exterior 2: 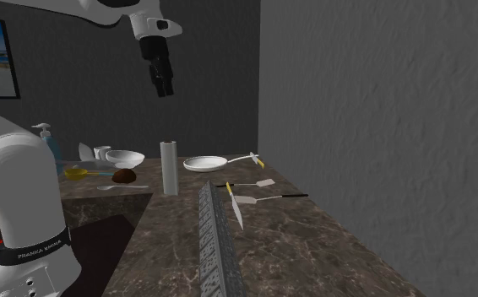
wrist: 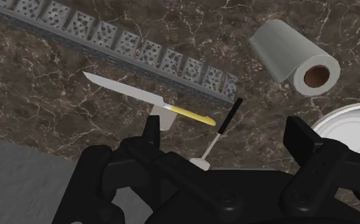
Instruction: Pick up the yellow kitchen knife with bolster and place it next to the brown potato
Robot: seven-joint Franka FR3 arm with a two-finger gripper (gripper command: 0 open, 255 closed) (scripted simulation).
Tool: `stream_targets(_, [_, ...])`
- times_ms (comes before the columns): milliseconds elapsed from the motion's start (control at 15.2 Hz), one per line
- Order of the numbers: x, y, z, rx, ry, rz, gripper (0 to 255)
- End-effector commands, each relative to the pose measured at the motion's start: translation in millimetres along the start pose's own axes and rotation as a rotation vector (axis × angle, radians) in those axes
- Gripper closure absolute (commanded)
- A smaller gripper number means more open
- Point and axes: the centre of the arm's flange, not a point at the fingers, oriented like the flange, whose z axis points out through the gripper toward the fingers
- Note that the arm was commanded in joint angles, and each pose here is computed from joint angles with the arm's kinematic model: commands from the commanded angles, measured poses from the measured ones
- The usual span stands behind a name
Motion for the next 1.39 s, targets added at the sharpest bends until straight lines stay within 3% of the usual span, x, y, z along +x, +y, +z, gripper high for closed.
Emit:
stream_targets(0, [0.0, 0.0, 0.0, 0.0, 0.0, 0.0, 0])
stream_targets(1320, [110.5, 82.1, 235.7, 0.045, -0.168, -0.809, 0])
